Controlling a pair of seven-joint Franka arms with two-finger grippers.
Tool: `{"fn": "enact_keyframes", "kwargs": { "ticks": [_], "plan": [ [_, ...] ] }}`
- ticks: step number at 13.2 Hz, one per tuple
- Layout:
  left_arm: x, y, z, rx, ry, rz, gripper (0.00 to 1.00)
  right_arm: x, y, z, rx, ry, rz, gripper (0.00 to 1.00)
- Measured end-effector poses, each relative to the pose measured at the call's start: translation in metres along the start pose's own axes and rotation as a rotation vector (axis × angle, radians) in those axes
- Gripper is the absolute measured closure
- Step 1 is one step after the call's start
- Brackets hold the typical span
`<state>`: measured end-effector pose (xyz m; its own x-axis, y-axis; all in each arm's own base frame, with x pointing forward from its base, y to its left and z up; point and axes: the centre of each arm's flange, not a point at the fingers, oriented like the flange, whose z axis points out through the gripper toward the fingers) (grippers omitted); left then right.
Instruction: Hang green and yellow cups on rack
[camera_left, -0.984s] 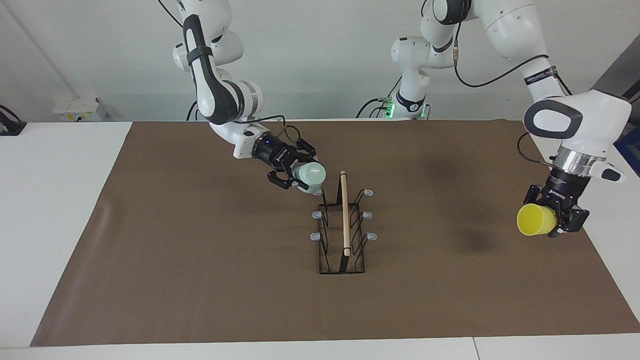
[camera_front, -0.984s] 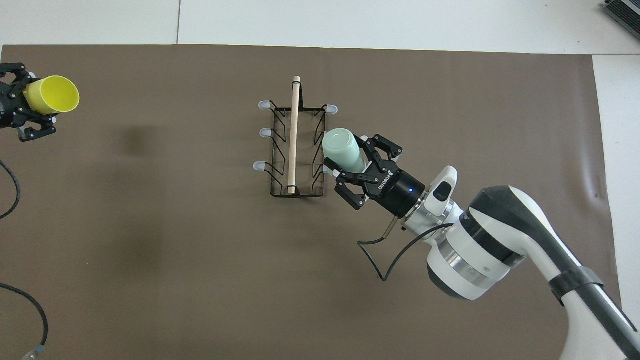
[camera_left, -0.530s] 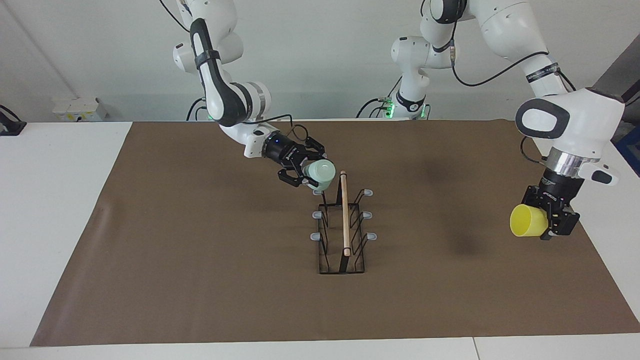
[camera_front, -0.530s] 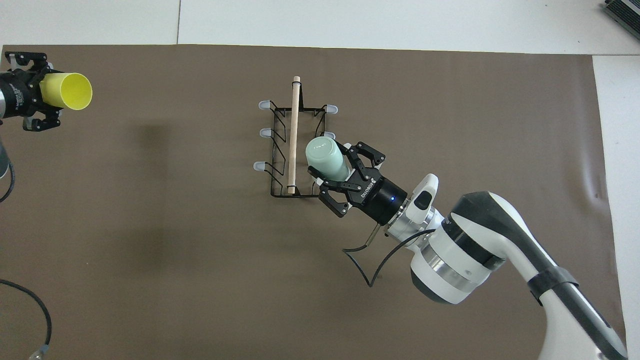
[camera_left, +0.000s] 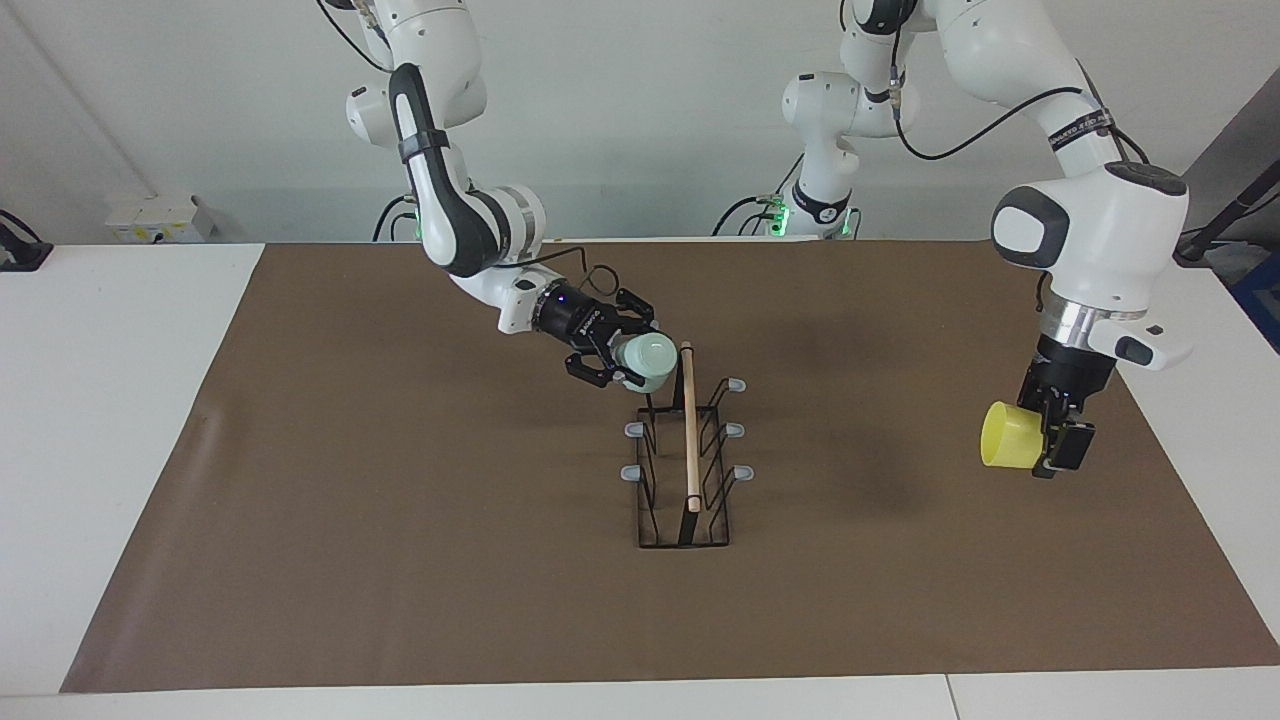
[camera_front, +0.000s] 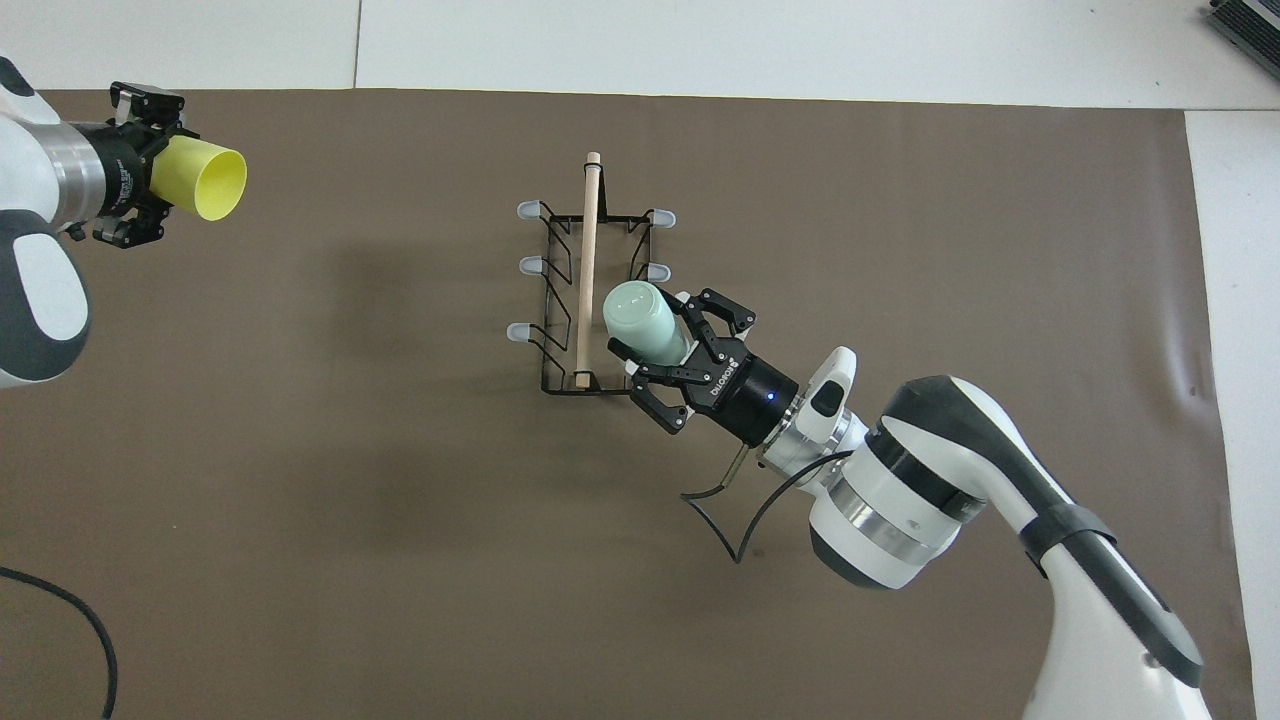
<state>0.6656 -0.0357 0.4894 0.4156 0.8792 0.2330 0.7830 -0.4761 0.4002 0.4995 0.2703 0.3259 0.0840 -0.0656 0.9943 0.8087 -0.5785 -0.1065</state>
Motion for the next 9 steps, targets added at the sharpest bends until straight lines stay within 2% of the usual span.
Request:
{"fn": "enact_keyframes", "kwargs": {
  "ticks": [3, 9],
  "plan": [
    [-0.045, 0.020, -0.003, 0.018, 0.076, 0.076, 0.37, -0.012, 0.002, 0.003, 0.003, 0.021, -0.030, 0.31],
    [-0.113, 0.035, -0.004, 0.026, 0.136, 0.293, 0.37, -0.033, 0.012, -0.002, -0.016, -0.011, -0.044, 0.31]
  ]
}}
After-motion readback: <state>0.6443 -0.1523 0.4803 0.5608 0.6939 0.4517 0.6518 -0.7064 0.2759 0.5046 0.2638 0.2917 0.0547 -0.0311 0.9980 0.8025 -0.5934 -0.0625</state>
